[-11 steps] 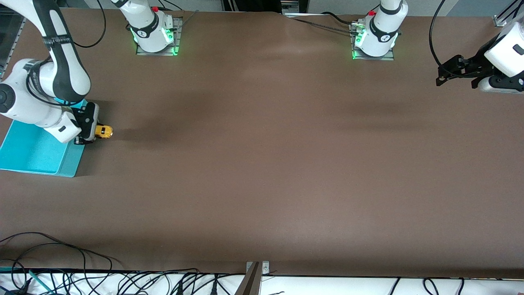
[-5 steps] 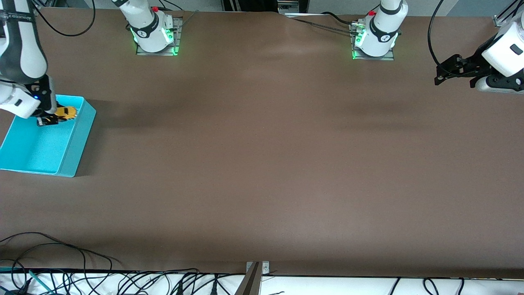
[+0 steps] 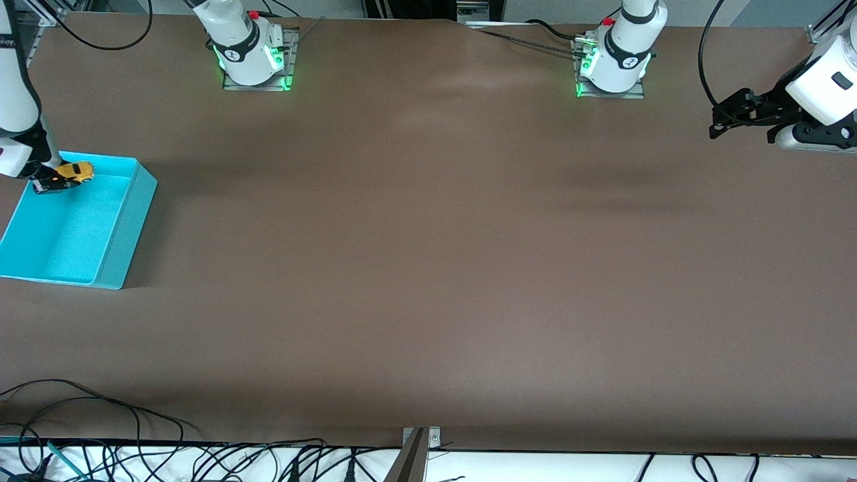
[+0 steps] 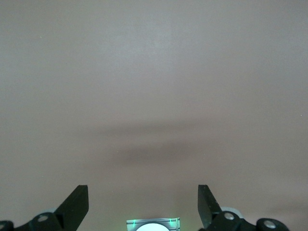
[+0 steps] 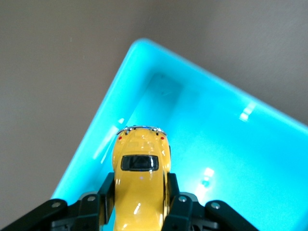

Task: Wind up and store yellow beetle car
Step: 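Lower the car into the box and open the right gripper, then raise the open right gripper out of the box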

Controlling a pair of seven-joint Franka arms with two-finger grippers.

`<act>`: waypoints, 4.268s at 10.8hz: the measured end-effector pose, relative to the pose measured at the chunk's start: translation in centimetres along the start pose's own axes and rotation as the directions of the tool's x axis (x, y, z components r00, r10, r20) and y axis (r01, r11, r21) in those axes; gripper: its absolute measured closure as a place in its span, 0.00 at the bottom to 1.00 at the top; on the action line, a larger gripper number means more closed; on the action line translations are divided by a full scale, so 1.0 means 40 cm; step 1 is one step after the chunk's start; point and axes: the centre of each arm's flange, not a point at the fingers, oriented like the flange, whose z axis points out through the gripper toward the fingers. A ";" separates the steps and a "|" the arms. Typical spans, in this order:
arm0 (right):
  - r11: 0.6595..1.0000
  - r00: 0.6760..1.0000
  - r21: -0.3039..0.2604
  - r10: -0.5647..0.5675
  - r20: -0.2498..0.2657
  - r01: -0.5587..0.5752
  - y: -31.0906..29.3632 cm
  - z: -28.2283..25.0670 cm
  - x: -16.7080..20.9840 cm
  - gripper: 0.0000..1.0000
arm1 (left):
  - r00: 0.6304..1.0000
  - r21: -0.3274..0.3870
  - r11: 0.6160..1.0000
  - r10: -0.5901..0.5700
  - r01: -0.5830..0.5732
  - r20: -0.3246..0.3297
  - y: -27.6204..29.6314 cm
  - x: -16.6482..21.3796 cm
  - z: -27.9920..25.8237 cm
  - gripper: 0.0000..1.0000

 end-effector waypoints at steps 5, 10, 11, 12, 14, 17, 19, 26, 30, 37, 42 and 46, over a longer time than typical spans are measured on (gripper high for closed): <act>0.999 0.999 -0.022 -0.044 -0.017 0.044 0.014 0.147 -0.084 0.54 | 1.000 0.001 1.000 0.004 -0.004 0.000 0.005 0.000 0.000 0.00; 0.998 0.999 -0.035 -0.044 -0.030 0.043 0.025 0.252 -0.092 0.54 | 1.000 0.001 1.000 0.004 -0.004 0.001 0.005 0.000 0.000 0.00; 0.999 0.999 -0.036 -0.040 -0.032 0.039 0.022 0.259 -0.095 0.54 | 1.000 0.001 1.000 0.004 -0.004 0.001 0.005 0.000 0.000 0.00; 0.999 0.999 -0.039 -0.033 -0.039 0.031 0.021 0.259 -0.095 0.44 | 1.000 0.001 1.000 0.004 -0.004 0.001 0.005 0.000 0.000 0.00; 0.999 0.997 -0.045 -0.010 -0.073 0.007 0.021 0.248 -0.097 0.18 | 1.000 0.001 1.000 0.004 -0.004 0.001 0.005 0.000 0.000 0.00; 0.998 0.996 -0.067 0.005 -0.088 -0.010 0.053 0.171 -0.083 0.00 | 1.000 0.001 1.000 0.004 -0.004 0.001 0.006 0.000 0.000 0.00; 0.996 0.993 -0.052 0.064 -0.099 -0.069 0.069 0.087 -0.052 0.00 | 1.000 0.001 1.000 0.004 -0.004 0.001 0.006 0.000 0.000 0.00; 0.874 0.872 -0.045 0.476 -0.110 -0.483 0.277 -0.207 0.201 0.00 | 1.000 0.001 1.000 0.004 -0.004 0.002 0.006 0.000 0.000 0.00; 0.614 0.613 -0.039 0.777 -0.144 -0.788 0.393 -0.333 0.367 0.00 | 1.000 0.001 1.000 0.004 -0.004 0.002 0.006 0.000 0.000 0.00; -0.089 -0.090 0.012 0.980 -0.180 -0.996 0.524 -0.661 0.646 0.00 | 1.000 0.001 1.000 0.004 -0.004 0.002 0.006 0.000 0.000 0.00; -0.273 -0.262 -0.049 0.952 -0.161 -0.961 0.555 -0.753 0.777 0.00 | 1.000 0.001 1.000 0.004 -0.004 0.002 0.006 0.000 0.000 0.00; -0.298 -0.289 -0.044 0.946 -0.149 -0.953 0.556 -0.746 0.759 0.00 | 1.000 0.001 1.000 0.004 -0.004 0.002 0.006 0.000 0.000 0.00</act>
